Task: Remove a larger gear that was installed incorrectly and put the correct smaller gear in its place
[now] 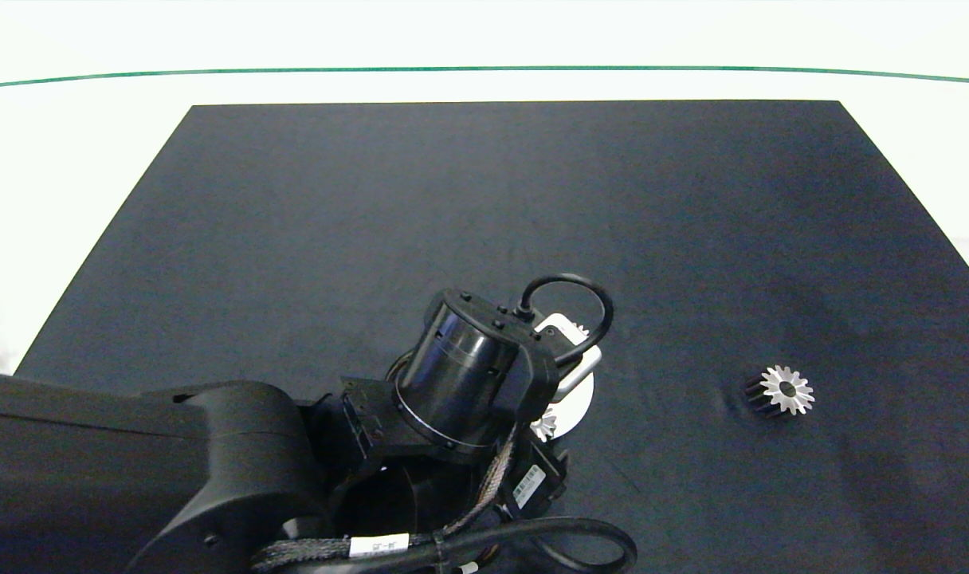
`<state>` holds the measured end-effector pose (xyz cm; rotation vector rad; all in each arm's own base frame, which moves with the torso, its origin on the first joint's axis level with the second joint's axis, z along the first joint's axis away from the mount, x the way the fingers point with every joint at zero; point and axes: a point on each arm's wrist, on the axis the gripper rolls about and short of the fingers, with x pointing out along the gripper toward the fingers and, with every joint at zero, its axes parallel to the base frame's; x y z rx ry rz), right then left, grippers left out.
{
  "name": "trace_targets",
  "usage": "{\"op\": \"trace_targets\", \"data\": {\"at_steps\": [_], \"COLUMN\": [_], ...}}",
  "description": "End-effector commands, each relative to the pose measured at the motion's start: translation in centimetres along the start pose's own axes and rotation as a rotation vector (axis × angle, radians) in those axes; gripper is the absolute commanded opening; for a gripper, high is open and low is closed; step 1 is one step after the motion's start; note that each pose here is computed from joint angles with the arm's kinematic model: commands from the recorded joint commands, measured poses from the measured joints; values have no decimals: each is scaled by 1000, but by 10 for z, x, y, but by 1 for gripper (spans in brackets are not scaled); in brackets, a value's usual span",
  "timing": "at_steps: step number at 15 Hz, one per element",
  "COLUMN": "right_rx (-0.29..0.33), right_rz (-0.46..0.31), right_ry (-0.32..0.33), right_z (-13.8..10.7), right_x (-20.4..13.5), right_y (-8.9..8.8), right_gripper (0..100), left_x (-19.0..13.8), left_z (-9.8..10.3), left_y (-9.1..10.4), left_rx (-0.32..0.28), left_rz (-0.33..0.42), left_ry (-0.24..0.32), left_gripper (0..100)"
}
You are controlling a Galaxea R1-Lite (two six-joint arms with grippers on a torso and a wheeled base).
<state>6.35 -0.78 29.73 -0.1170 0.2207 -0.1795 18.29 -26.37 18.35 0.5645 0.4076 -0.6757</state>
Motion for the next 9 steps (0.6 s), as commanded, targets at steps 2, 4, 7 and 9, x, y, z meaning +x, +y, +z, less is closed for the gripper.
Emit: {"op": "trace_targets", "data": {"at_steps": [2,4,7,9], "right_rx": [20,39,101,140], "right_rz": [-28,-120,-248,-294], "right_ry": [-16,-19,-30,-62], "right_z": [0,1,0,-9], "right_x": [-5,-8,-16,-31], "right_y": [-2,-8,-14,-12], "right_gripper": [100,100,100,100], "left_x": [-75,-100,-142,-167], "left_z": [-7,-25,-52,-70], "left_y": [38,66,109,119], "left_rx": [-74,-139,-265,-319], "left_rz": [49,143,355,462], "left_ry": [-46,-59,-87,-106], "left_gripper": [100,100,100,100]}}
